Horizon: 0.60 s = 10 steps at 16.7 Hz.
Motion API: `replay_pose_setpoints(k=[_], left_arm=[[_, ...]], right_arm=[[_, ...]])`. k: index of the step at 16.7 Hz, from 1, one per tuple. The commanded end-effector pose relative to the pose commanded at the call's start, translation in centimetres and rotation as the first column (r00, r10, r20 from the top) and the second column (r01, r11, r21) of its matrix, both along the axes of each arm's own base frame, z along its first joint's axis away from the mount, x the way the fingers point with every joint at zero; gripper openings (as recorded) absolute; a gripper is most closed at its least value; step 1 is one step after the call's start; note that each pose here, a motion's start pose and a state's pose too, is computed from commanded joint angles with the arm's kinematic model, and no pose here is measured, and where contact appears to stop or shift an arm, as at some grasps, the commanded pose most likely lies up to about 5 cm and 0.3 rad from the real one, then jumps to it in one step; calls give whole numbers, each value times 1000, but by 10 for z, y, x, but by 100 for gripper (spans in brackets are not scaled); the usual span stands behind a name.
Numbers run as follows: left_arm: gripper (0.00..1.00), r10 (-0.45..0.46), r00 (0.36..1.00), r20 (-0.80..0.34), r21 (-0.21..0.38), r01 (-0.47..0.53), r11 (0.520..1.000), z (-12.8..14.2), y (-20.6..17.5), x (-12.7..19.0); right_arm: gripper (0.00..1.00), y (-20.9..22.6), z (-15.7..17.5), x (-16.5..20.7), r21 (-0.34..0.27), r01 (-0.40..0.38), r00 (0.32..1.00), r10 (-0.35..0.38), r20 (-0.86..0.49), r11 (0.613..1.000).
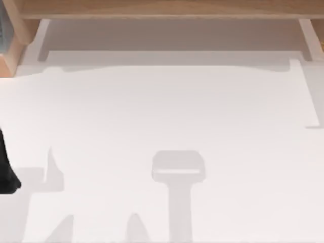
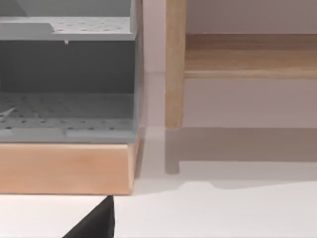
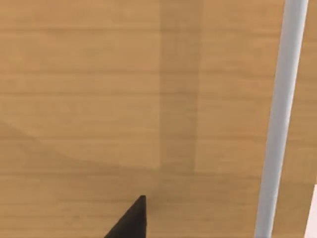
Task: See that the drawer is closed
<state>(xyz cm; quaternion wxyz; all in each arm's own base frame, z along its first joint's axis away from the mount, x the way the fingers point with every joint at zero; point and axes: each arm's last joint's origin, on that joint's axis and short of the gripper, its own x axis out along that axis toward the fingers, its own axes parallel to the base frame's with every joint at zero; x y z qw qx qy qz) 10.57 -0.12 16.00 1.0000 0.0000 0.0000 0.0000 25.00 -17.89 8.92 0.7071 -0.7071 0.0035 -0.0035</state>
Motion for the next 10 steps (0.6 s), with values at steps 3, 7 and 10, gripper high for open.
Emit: replay_pose_setpoints(k=[3,7,10], left_arm=[[100,0,1000,0,0,0,1000,0,0,0],[100,0,1000,0,0,0,1000,0,0,0],[100,0,1000,0,0,0,1000,0,0,0]], right_arm=[[40,0,0,0,0,0,1000,0,0,1000],[10,0,0,0,0,0,1000,0,0,1000],[0,0,0,0,0,0,1000,0,0,1000]])
